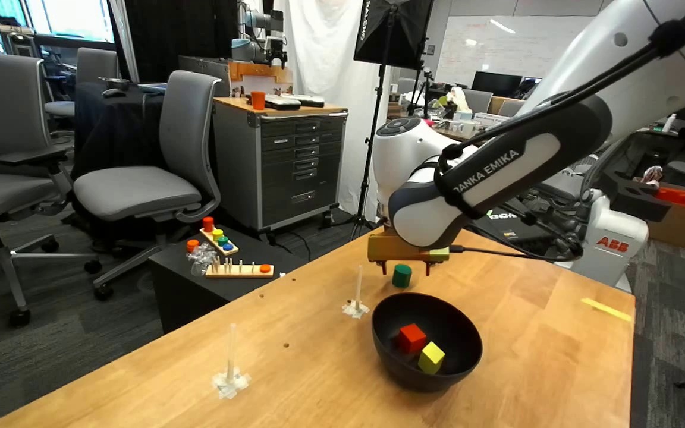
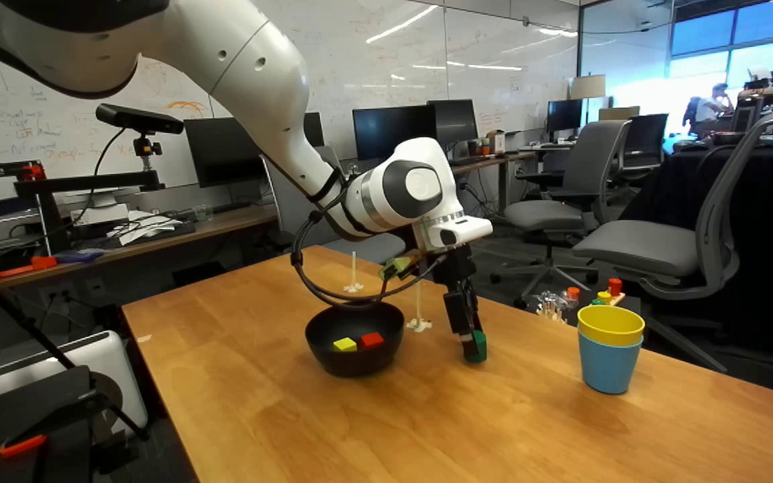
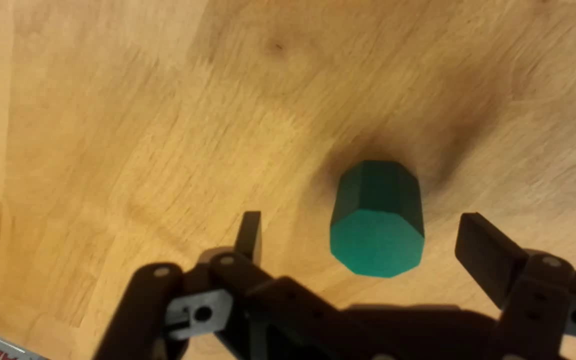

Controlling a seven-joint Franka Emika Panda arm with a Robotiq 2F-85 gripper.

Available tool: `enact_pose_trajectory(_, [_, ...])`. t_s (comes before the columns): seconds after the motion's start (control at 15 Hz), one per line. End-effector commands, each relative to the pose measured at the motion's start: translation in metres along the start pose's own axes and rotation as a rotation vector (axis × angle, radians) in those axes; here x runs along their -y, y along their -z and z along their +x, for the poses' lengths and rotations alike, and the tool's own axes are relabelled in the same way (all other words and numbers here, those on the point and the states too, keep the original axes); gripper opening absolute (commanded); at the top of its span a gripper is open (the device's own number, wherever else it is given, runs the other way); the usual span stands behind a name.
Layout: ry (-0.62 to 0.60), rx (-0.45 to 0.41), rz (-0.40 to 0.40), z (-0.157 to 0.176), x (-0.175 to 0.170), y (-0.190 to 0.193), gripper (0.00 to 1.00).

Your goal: Put the blocks into the bowl

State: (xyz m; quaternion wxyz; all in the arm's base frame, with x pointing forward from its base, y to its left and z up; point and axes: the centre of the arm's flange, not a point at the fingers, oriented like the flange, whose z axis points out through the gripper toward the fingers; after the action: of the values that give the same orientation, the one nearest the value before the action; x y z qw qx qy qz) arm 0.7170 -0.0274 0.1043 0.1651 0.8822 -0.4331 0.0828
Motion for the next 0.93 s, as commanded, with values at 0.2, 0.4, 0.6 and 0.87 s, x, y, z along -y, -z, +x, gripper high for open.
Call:
enact_pose_trajectory(0.2, [-0.013, 0.01, 0.019, 0.013, 0.01, -0.012, 0.56])
enact_pose_trajectory(0.4, [-0.011, 0.014, 0.032, 0.012, 0.013, -0.008, 0.33])
enact_pose_trajectory(0.6, [-0.01, 0.019, 0.048, 0.009, 0.017, -0.002, 0.18])
enact_pose_trajectory(0.87, [0.011, 0.029, 0.074, 0.0, 0.023, 0.016, 0.19])
